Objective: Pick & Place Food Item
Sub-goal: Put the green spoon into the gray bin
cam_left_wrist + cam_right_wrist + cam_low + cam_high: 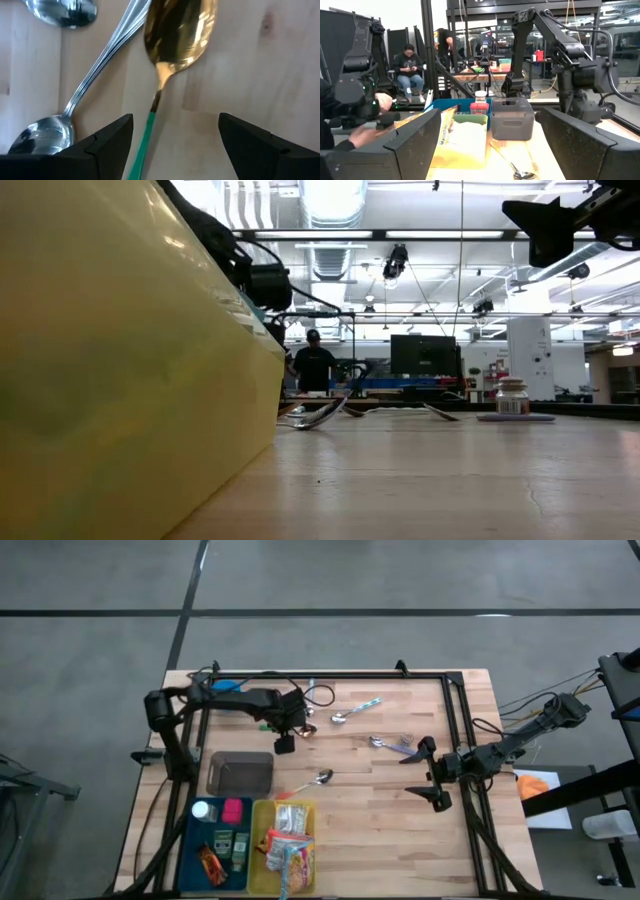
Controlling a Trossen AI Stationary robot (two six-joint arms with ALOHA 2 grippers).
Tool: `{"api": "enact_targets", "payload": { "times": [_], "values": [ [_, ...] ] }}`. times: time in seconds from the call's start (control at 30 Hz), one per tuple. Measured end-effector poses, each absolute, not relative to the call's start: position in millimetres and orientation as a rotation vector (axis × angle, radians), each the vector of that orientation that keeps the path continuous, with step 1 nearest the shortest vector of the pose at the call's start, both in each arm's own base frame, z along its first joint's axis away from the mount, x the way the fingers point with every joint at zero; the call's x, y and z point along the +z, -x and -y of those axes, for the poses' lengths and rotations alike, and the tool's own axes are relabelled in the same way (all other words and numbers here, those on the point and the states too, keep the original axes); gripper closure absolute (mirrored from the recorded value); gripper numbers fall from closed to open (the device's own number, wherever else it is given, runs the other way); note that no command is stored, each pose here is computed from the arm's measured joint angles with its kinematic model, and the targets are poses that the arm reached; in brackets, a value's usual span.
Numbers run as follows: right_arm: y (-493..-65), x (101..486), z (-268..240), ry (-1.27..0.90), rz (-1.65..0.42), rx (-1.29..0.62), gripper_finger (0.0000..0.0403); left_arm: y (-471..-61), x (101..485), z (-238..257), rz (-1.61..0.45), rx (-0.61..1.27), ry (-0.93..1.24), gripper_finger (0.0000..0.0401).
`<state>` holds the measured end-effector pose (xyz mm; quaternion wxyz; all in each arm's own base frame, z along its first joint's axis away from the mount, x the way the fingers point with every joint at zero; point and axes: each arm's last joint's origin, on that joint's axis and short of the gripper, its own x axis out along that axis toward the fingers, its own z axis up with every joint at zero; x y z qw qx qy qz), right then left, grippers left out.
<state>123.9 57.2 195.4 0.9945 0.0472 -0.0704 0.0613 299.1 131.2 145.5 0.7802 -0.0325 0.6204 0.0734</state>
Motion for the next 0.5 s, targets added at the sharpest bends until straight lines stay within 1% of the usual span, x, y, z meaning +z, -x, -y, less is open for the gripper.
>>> {"api": "enact_targets", "payload": {
  "times": [0.2,0.5],
  "values": [
    [-123.9,194.9,-57.2,-0.092,0.136,0.123,0.0064,-297.1,139.9,-138.8,-1.345,0.159,0.105,0.0106],
    [-124.0,194.1,-57.4,-0.088,0.128,0.123,0.0064,-294.2,139.9,-144.7,-1.316,0.11,0.17,0.0107]
  ]
}}
